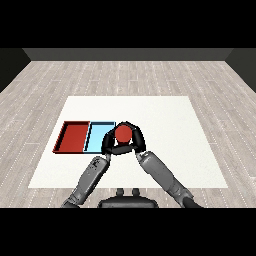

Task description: Pick the red can and put it in the red box

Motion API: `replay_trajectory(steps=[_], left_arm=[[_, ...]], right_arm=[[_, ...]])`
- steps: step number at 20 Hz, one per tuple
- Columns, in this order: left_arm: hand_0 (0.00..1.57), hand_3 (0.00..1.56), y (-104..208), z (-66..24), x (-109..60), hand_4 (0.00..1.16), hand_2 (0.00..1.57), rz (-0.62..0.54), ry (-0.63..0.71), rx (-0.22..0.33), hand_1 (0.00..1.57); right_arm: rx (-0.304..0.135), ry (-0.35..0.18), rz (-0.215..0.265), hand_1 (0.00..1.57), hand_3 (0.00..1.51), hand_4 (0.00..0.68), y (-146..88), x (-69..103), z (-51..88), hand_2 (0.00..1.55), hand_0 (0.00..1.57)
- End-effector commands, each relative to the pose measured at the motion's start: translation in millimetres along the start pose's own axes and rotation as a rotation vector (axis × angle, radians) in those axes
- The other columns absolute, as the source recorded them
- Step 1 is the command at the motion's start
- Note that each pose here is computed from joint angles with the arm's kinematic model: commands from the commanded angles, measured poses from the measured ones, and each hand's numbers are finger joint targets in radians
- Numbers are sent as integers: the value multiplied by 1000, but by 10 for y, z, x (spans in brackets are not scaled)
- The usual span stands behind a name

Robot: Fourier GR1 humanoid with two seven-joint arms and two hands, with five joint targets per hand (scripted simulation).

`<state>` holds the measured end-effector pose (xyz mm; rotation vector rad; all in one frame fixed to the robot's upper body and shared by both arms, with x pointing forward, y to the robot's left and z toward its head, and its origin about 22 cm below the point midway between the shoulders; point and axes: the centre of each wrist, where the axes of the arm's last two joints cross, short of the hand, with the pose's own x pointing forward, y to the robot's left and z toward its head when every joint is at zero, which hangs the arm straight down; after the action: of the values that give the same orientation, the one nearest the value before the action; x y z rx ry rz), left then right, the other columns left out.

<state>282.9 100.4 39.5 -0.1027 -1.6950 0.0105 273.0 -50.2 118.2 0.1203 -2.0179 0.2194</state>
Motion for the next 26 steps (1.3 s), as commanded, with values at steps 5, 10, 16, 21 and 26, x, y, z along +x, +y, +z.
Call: replay_trajectory(steps=[5, 10, 16, 21, 26], left_arm=[[1571, 1486, -17, -29, 230, 1036, 1551, 37, -72, -1, 1571], [1571, 1494, -3, -19, 31, 1129, 1571, -21, -81, 15, 1571], [1571, 1501, 103, -90, -18, 1131, 1571, -73, -76, 36, 1571], [1571, 1495, 199, -58, 214, 1123, 1571, -80, -70, 67, 1571], [1571, 1472, 654, -102, 174, 1120, 1569, -119, -77, 128, 1571]], right_arm=[[20, 51, 68, 0, 0, 0, -13, -39, -12, 0, 0], [-11, 15, 60, 0, 0, 0, -195, 101, -69, 0, 0], [-55, 5, 23, 0, 0, 0, -548, 229, 191, 0, 0], [-83, -17, -36, 0, 0, 0, -673, 108, 235, 0, 0], [-167, -32, -22, 0, 0, 0, -1283, 99, 528, 0, 0]])
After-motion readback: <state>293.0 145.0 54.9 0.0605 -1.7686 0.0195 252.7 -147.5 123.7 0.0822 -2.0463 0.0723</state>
